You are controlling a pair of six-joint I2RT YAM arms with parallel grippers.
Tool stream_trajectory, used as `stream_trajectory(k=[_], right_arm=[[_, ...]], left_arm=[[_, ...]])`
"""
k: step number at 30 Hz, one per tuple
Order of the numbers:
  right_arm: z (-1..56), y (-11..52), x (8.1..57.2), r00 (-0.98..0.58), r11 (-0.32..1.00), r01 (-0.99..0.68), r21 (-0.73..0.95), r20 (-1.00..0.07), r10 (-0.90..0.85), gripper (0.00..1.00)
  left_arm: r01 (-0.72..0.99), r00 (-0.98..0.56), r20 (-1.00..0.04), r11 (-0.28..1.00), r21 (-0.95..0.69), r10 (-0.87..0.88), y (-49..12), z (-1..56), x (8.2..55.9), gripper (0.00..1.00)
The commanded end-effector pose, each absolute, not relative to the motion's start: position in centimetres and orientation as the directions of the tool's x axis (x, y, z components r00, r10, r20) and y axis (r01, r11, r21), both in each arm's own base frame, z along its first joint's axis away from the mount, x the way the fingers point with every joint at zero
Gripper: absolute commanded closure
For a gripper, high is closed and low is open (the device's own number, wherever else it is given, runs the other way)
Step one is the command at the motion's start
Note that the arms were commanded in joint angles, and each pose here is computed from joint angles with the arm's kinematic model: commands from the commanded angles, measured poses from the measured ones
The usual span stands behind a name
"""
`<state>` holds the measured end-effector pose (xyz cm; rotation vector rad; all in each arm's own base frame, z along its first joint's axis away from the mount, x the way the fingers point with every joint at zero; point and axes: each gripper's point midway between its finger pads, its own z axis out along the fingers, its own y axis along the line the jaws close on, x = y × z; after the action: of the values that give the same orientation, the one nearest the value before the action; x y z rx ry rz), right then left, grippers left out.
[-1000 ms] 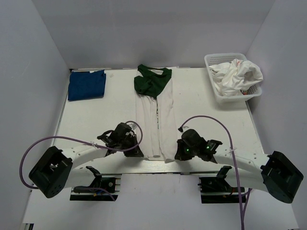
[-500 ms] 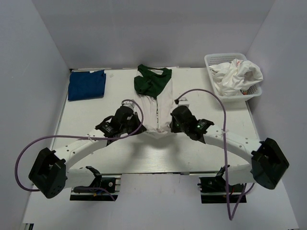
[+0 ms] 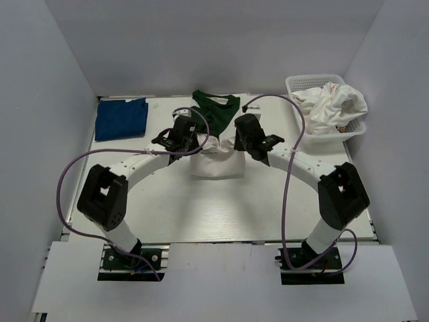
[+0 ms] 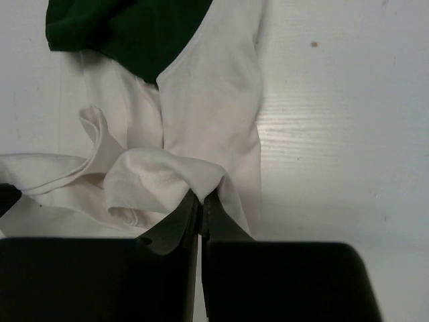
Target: Fold and stack the t-shirts
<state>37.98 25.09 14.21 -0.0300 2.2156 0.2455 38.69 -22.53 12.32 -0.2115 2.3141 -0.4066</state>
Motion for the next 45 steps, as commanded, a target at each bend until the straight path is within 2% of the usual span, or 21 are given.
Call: stream_trajectory(k=[1, 8, 17, 19, 22, 23, 24, 25, 26, 27, 29, 30, 32, 33, 34, 36, 40, 45], right_arm=[[16.9, 27.0, 42.0, -0.536, 0.967, -0.171, 0.187, -0.841, 0.068, 1.0], [16.4, 26.3, 45.0, -0.527, 0.977, -0.136, 0.164, -0.847, 0.069, 1.0], [13.1, 25.9, 48.0, -0.584, 0.976, -0.127, 0.179, -0.809, 0.072, 1.0], [10.6, 26.6, 48.3, -0.624, 0.97, -0.164, 0.178, -0.78, 0.038, 1.0], [10.5, 26.9, 49.7, -0.633, 0.961, -0.219, 0.172, -0.774, -0.006, 0.81], [11.3, 27.3, 50.3, -0.622, 0.951, -0.258, 0.172, -0.783, -0.027, 0.63], [11.1, 27.2, 50.2, -0.637, 0.95, -0.26, 0.173, -0.77, -0.034, 0.58], [11.8, 27.6, 50.1, -0.638, 0.94, -0.286, 0.184, -0.768, -0.044, 0.55], [12.5, 27.7, 50.1, -0.635, 0.935, -0.297, 0.192, -0.771, -0.044, 0.52], [12.9, 27.6, 49.5, -0.639, 0.934, -0.299, 0.198, -0.769, -0.041, 0.48], [13.8, 27.6, 48.8, -0.628, 0.925, -0.313, 0.214, -0.777, -0.032, 0.44], [14.2, 27.0, 47.0, -0.632, 0.923, -0.319, 0.214, -0.774, -0.039, 0.41], [15.1, 27.5, 46.3, -0.604, 0.904, -0.348, 0.25, -0.797, -0.012, 0.33], [13.7, 26.7, 43.8, -0.632, 0.895, -0.358, 0.265, -0.775, -0.023, 0.33], [13.6, 27.3, 42.9, -0.641, 0.873, -0.384, 0.301, -0.767, -0.017, 0.22], [12.7, 28.2, 41.0, -0.659, 0.832, -0.433, 0.348, -0.751, -0.029, 0.1], [11.7, 30.9, 40.2, -0.655, 0.772, -0.523, 0.36, -0.75, -0.094, 0.1], [8.9, 32.7, 42.9, -0.695, 0.773, -0.517, 0.368, -0.708, -0.127, 0.1]], left_arm=[[-0.025, -0.645, -0.709, 0.936, -0.351, -0.283, -21.7, 14.4, 41.2, 1.0], [0.06, -0.65, -0.717, 0.923, -0.379, -0.252, -23.1, 13.8, 44.7, 1.0], [0.037, -0.666, -0.696, 0.92, -0.391, -0.269, -22.8, 11.8, 47.7, 0.99], [0.016, -0.691, -0.676, 0.929, -0.369, -0.256, -22.2, 10.4, 48.1, 0.87], [-0.026, -0.66, -0.7, 0.939, -0.342, -0.273, -21.1, 11.7, 49.5, 0.51], [-0.033, -0.651, -0.704, 0.938, -0.345, -0.282, -20.6, 12.2, 49.7, 0.25], [-0.03, -0.644, -0.71, 0.937, -0.349, -0.285, -20.5, 12.7, 49.7, 0.17], [-0.018, -0.642, -0.711, 0.933, -0.36, -0.287, -20.7, 13.3, 49.6, 0.14], [-0.017, -0.621, -0.724, 0.929, -0.37, -0.3, -20.3, 14.7, 49.7, 0.04], [-0.005, -0.623, -0.726, 0.929, -0.369, -0.291, -20.2, 15.0, 49.3, 0.0], [0.002, -0.631, -0.72, 0.928, -0.373, -0.288, -20.0, 15.0, 48.2, 0.0], [0.012, -0.612, -0.733, 0.924, -0.383, -0.296, -19.8, 16.6, 47.5, 0.0], [0.022, -0.635, -0.717, 0.921, -0.389, -0.287, -19.5, 15.8, 45.5, 0.0], [0.036, -0.631, -0.722, 0.919, -0.392, -0.283, -19.7, 16.0, 44.6, 0.0], [0.048, -0.642, -0.711, 0.91, -0.412, -0.288, -19.5, 15.8, 42.9, 0.0], [0.066, -0.66, -0.699, 0.905, -0.419, -0.276, -19.5, 15.5, 40.7, 0.0], [0.072, -0.729, -0.624, 0.874, -0.48, -0.282, -19.2, 12.9, 34.9, 0.0], [0.047, -0.704, -0.624, 0.855, -0.517, -0.339, -17.4, 12.9, 30.7, 0.0]])
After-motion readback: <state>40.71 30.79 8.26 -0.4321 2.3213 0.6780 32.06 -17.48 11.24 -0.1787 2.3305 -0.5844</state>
